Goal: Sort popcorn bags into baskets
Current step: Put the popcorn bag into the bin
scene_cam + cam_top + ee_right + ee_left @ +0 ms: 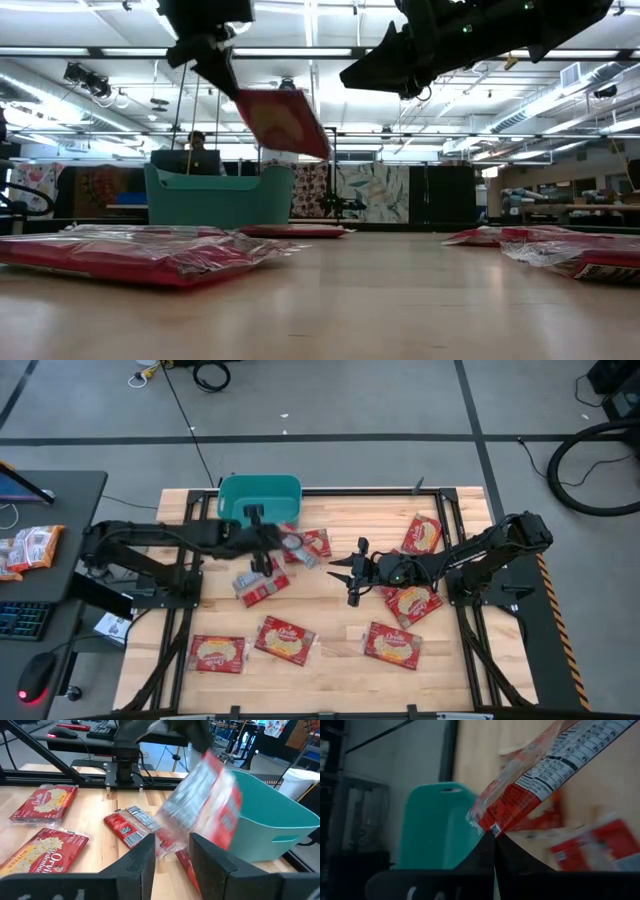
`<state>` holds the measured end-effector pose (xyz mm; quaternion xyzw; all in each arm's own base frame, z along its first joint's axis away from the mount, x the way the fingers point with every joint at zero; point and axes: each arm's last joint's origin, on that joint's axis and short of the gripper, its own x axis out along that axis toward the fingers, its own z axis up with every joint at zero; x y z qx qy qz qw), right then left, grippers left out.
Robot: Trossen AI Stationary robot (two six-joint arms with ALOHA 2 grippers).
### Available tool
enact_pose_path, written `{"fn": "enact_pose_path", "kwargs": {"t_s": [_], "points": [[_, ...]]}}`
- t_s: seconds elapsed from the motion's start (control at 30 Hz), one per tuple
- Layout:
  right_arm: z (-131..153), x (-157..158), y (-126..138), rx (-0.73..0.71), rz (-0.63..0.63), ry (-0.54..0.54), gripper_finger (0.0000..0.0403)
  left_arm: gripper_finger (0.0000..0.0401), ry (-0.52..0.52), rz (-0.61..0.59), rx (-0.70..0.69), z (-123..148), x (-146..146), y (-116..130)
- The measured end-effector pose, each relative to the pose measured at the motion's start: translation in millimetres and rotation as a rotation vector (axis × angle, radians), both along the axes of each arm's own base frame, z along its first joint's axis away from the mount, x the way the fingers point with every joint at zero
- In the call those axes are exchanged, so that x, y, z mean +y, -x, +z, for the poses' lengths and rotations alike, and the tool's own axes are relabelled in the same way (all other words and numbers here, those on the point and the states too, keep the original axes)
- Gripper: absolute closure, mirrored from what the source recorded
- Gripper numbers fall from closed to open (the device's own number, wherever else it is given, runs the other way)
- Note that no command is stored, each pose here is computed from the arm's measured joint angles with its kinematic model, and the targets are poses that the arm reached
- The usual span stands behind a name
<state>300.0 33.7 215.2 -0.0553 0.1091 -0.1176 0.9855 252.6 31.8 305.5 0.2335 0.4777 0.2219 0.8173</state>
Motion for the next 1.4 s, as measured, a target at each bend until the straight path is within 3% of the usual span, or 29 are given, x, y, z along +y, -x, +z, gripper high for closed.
{"fn": "enact_pose_path", "kwargs": {"t_s": [0.37, 0.8, 1.0, 1.4], "points": [[-2, 9, 2, 0.007, 0.02, -0.048, 0.0276, 0.0401, -0.108, 0.052, 0.042, 32, 47, 12], [-2, 16, 3, -0.006, 0.018, -0.111, 0.0276, 0.0401, -0.206, 0.242, 0.126, 39, 113, 39], [-2, 16, 3, -0.009, -0.002, -0.111, 0.0276, 0.0401, -0.148, 0.335, 0.148, 25, 139, 44], [-2, 15, 3, -0.004, 0.0, -0.087, 0.0276, 0.0401, -0.06, 0.485, 0.225, -21, 162, 21]]}}
